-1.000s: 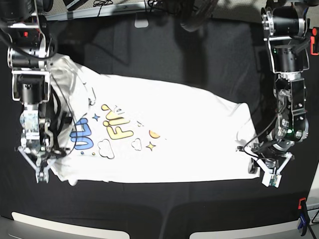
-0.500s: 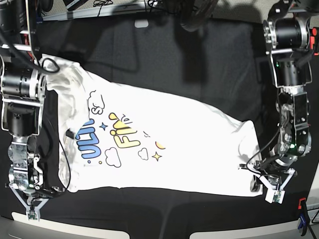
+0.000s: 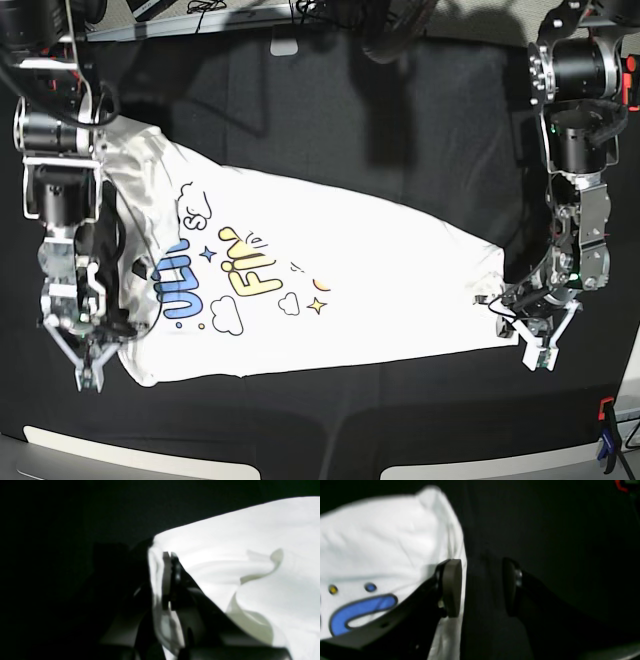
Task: Layout the t-shirt on the table in an organized manner, then fold the t-shirt properly
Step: 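Regrasp the shirt hem with the right gripper and tug it outward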
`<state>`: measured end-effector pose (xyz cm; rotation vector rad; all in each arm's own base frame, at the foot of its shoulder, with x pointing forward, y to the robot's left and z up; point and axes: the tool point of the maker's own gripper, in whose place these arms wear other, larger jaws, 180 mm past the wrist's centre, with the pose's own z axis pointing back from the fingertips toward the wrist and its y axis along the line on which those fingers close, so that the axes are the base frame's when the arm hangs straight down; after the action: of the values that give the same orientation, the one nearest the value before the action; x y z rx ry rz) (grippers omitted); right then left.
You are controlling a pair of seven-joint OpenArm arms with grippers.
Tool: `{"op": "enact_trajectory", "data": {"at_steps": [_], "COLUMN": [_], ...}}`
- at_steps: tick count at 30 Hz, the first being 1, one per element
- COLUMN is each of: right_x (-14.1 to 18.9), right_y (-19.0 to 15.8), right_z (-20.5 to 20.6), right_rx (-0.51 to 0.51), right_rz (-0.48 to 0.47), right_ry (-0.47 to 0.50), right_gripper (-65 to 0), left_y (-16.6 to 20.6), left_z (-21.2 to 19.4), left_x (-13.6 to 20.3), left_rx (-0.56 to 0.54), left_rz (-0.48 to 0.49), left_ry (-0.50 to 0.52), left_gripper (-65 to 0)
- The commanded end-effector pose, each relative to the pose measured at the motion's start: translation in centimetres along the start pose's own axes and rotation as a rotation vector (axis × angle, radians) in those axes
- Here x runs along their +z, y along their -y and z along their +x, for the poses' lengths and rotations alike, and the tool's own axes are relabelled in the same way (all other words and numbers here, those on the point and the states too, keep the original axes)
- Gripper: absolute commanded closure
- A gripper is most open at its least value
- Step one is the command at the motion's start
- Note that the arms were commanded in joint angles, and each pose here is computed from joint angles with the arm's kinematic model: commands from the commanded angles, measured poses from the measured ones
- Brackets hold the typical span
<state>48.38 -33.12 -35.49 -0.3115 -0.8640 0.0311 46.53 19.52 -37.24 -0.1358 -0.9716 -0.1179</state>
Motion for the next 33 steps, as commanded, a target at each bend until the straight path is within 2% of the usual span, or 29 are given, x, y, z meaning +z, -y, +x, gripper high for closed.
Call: {"op": "enact_trajectory", "data": {"at_steps": [1,10,13,18,20,21,23,28,33], "right_x": [0.3,-0.1,-0.1,-0.1,-0.1,-0.1,-0.1,-0.1,0.0], "right_y": [1.0,-4.1,-3.8,-2.9,-2.6,-2.4,-2.2,-1.7,-2.1], "right_z": [2.5,-0.3,-0.1,-0.7,-1.0,-1.3,-1.8,-1.8,-1.1], "right_rx": [-0.008,-0.01,-0.028,-0.038,-0.041,-0.046,-0.036,0.016,0.016], "right_rz": [-0.021,0.056,0.026,-0.011,-0.02,-0.032,-0.047,-0.07,-0.064], "right_ry": [0.075,0.073,0.075,0.048,0.029,0.014,-0.014,-0.014,-0.001], "right_gripper": [-25.6,-25.4,-24.9,-10.7,-1.1,0.0,0.0,0.0,-1.4], "left_y": [-0.7,-0.4,-0.5,-0.4,-0.5,-0.4,-0.5,-0.4,-0.4], "left_z": [3.1,3.4,3.4,3.4,3.4,3.4,3.4,3.4,3.4], "left_x": [0.3,0.3,0.3,0.3,0.3,0.3,0.3,0.3,0.3], "left_rx": [-0.006,0.03,0.028,0.028,0.028,0.028,0.028,0.028,0.029], "left_rz": [0.013,-0.005,-0.004,-0.004,-0.004,-0.004,-0.004,-0.004,-0.005], "left_ry": [0.075,0.094,0.092,0.093,0.093,0.092,0.093,0.092,0.094], "left_gripper": [0.0,0.0,0.0,0.0,0.0,0.0,0.0,0.0,0.0]}}
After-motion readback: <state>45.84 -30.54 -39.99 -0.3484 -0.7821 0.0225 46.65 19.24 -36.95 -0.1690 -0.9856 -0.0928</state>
